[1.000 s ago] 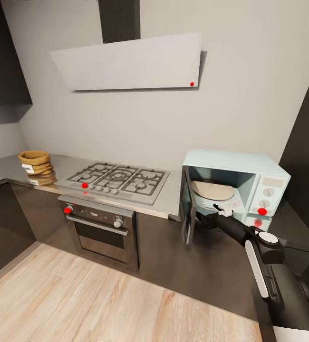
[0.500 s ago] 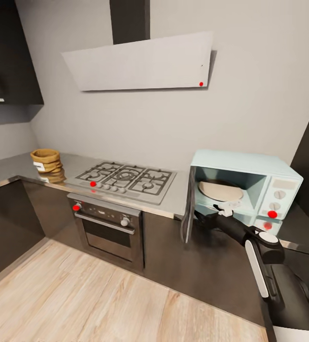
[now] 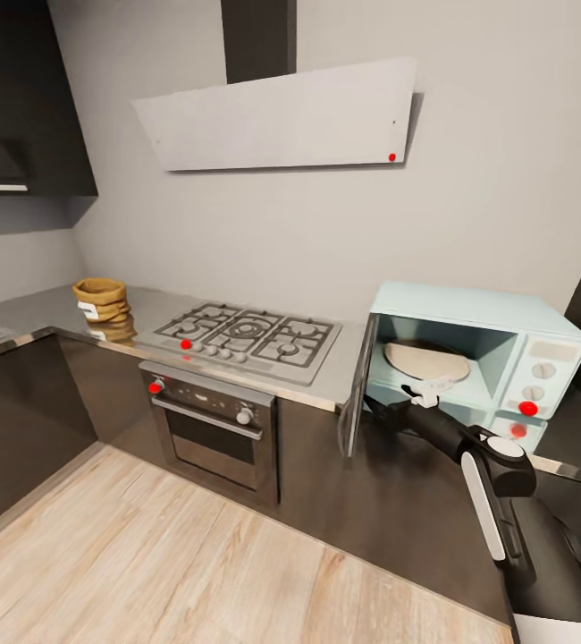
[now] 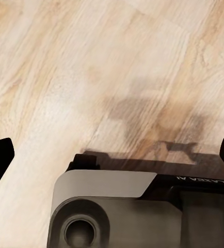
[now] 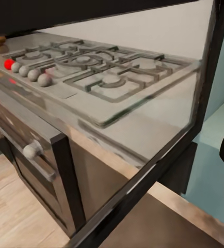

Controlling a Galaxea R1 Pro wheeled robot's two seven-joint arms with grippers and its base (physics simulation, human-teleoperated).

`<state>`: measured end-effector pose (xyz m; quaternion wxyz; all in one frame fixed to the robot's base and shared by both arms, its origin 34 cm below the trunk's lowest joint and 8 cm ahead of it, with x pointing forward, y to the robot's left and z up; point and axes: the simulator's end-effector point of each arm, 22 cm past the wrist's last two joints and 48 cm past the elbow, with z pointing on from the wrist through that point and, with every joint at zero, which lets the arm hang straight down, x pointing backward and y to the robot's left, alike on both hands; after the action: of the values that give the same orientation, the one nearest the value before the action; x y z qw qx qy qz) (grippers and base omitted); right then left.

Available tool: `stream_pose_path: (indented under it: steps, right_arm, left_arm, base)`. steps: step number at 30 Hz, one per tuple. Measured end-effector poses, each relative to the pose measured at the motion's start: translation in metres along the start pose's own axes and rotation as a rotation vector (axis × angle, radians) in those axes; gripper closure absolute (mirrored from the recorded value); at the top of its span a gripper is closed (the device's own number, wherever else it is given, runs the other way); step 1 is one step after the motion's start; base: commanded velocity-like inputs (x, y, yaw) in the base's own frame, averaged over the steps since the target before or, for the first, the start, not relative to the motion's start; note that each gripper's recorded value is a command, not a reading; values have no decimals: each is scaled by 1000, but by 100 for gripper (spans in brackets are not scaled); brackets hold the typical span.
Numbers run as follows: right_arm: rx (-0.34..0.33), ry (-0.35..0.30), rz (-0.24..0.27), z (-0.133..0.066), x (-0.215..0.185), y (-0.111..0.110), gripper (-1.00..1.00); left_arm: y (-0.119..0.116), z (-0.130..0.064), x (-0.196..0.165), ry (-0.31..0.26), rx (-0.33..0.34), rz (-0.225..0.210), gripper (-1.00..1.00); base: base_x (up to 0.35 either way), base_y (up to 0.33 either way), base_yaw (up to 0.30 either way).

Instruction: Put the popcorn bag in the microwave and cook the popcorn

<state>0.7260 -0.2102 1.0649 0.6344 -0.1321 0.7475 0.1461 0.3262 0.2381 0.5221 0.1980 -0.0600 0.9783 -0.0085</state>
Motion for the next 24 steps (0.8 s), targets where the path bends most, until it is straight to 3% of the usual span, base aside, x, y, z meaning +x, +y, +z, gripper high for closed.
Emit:
stream_pose_path:
  steps: [20, 24]
  right_arm:
    - [1, -2, -1, 0, -1, 0, -100]
    - [3, -3, 0, 0, -1, -1, -100]
  left_arm:
    - [1, 0, 0, 1, -2, -1, -100]
    - [1, 0, 0, 1, -2, -1, -100]
  base:
    - [0, 0, 34]
    - [0, -161, 0]
